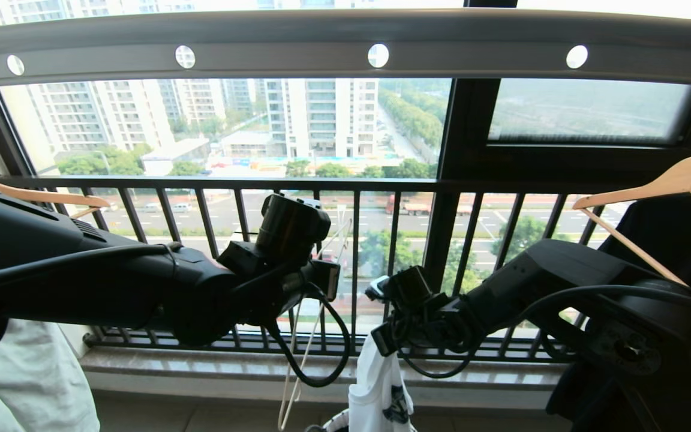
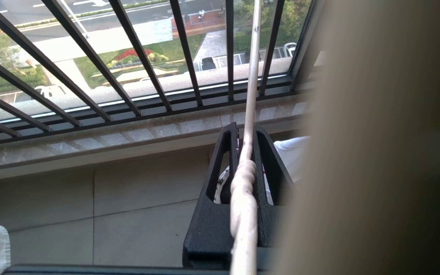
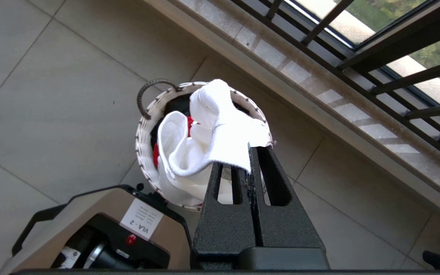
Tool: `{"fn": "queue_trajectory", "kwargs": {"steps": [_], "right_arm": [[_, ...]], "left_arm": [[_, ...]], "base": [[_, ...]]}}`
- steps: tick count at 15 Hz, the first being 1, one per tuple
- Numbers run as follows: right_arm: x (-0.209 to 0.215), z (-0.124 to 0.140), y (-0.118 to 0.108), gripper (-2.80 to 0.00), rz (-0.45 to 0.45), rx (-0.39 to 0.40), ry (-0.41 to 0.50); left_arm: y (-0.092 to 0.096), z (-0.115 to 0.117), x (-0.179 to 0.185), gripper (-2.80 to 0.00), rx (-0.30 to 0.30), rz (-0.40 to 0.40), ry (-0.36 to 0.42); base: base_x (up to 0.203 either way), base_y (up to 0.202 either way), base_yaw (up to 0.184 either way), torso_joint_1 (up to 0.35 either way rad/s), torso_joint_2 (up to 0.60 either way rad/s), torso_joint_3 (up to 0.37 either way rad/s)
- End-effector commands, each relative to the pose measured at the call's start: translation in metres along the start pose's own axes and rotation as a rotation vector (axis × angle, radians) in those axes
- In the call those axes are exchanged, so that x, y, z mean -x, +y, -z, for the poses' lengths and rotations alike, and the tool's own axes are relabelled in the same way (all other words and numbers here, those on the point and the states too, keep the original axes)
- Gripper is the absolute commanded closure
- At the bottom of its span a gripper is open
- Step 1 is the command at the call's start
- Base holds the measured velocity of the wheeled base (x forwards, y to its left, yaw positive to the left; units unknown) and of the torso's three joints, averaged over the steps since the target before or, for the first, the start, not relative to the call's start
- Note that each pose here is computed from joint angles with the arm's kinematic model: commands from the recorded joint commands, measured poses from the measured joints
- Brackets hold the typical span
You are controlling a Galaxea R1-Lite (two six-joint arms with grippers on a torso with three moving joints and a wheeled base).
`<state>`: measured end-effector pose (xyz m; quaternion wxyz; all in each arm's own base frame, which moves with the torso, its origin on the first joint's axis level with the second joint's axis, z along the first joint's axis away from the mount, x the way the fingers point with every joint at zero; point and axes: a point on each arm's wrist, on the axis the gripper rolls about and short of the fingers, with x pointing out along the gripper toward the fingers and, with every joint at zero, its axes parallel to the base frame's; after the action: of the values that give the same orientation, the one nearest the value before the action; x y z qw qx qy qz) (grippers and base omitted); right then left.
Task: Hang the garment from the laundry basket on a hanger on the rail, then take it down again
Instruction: Put clothes in the basket
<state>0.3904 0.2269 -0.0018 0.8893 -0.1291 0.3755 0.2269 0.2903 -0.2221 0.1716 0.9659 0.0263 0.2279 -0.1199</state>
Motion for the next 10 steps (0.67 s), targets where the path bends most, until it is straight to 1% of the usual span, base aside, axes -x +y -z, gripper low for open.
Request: {"fn": "queue_trajectory", "kwargs": {"steps": [1, 4, 8, 10], "right_arm": [[-0.006, -0.006, 0.0, 0.0, -0.054, 0.003, 0.014], [-0.007, -0.014, -0.001, 0.0, -0.065, 0.036, 0.051], [-0.01, -0.015, -0.001, 0.0, -0.066, 0.079, 0.054], [-0.012, -0.018, -0.002, 0.0, -0.065, 0.084, 0.044]], "left_arm": [[0.002, -0.002, 0.0, 0.0, 0.007, -0.008, -0.008], [0.004, -0.005, 0.004, 0.0, 0.012, -0.008, -0.02], [0.006, -0.01, 0.007, 0.0, 0.02, -0.01, -0.035], [0.007, -0.012, 0.009, 0.0, 0.023, -0.01, -0.04]], "base": [[0.0, 0.0, 0.0, 0.0, 0.0, 0.0], [0.0, 0.0, 0.0, 0.0, 0.0, 0.0], [0.0, 0.0, 0.0, 0.0, 0.0, 0.0], [0.0, 0.0, 0.0, 0.0, 0.0, 0.0]]}}
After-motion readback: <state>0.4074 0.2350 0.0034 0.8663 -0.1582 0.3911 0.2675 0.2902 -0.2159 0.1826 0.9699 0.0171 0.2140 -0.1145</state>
